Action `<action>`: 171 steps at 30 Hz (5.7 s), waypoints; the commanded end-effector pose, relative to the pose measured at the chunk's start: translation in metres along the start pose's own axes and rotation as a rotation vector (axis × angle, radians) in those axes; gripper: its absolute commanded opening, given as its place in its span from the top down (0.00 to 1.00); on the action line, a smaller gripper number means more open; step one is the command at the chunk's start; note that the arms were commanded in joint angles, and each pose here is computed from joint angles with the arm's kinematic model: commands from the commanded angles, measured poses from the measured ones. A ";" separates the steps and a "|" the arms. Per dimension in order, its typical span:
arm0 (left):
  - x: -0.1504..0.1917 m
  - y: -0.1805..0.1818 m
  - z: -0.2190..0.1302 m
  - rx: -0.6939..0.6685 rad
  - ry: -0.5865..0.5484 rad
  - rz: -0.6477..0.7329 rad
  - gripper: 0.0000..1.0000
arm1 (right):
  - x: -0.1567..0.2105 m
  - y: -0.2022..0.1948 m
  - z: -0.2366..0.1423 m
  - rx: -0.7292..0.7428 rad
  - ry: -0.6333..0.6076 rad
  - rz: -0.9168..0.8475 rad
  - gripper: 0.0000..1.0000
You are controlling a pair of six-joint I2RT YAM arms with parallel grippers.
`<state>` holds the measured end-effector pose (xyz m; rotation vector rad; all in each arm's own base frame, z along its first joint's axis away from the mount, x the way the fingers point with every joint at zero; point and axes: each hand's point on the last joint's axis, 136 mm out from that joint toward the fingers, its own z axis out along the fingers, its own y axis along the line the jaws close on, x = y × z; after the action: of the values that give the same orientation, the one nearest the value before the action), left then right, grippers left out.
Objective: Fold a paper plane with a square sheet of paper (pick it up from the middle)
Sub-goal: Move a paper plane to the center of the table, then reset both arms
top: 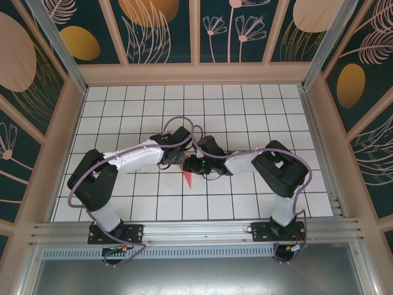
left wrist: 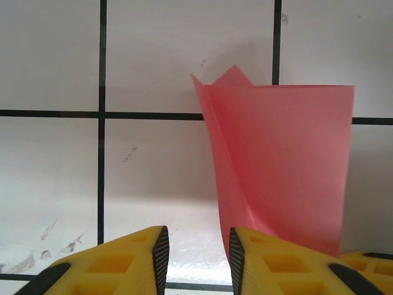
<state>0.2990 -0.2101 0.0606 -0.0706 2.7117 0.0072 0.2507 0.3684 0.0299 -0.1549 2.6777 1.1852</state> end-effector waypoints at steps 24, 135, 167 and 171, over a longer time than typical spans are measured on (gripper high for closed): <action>-0.041 0.034 -0.080 0.135 -0.352 -0.263 0.58 | -0.078 -0.055 -0.058 0.709 -0.110 -0.127 0.93; -0.057 0.101 -0.112 -0.005 -0.574 -0.343 0.49 | -0.151 0.005 -0.290 0.729 -0.991 -0.128 0.37; -0.072 0.258 -0.064 -0.395 -0.961 -0.358 0.01 | -0.152 -0.198 -0.312 0.737 -1.095 -0.424 0.38; -0.082 0.247 -0.066 -0.328 -1.033 -0.312 0.01 | -0.136 -0.205 -0.322 0.637 -1.180 -0.418 0.37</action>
<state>0.3208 0.0481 0.1142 -0.4897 1.7989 0.4082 0.3748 -0.0163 0.0982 0.1414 1.8377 -0.0020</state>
